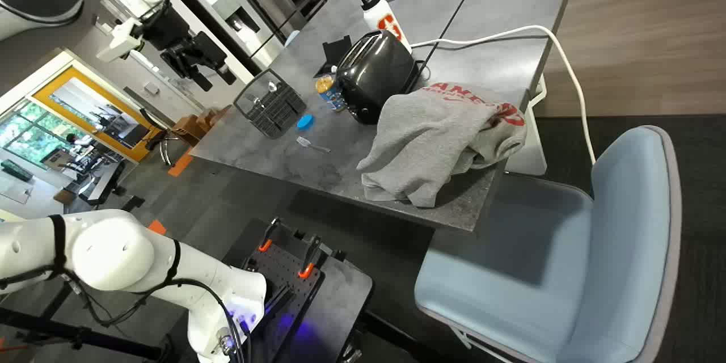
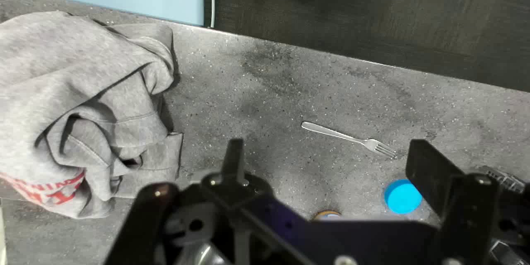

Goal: Move the utensil holder to the right

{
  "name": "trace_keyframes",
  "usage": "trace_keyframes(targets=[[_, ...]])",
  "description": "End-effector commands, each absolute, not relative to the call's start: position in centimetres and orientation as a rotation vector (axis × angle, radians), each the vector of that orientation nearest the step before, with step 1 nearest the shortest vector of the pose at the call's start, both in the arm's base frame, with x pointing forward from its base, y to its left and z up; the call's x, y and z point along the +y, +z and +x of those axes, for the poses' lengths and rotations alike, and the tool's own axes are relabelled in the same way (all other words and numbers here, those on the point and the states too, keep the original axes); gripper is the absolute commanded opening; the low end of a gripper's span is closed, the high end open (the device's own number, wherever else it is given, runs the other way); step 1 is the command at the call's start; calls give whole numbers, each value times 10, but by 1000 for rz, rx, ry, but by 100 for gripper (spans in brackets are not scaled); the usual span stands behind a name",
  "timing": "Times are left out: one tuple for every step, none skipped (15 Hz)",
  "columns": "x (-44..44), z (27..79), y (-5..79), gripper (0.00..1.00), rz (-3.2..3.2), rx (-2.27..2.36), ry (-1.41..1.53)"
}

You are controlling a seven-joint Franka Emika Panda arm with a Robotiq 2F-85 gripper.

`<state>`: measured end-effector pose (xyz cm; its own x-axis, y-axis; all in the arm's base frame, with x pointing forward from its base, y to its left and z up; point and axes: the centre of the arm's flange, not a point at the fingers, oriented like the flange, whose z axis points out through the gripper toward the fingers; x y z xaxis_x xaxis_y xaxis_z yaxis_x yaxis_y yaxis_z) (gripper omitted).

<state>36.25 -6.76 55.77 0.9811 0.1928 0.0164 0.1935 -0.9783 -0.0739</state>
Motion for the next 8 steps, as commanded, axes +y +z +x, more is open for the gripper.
trace_keyframes(targets=[[-68,362,558,100,-3052,-298,-14],[-68,362,558,100,-3052,-298,-14],[-68,362,558,100,-3052,-298,-14],[-68,362,558,100,-3052,-298,-14],[-60,366,556,100,-3049,-289,-17],[-46,371,553,100,-3035,-295,-18],[-33,374,551,100,-3015,-306,-28],[-10,380,545,100,-3007,-301,-23]])
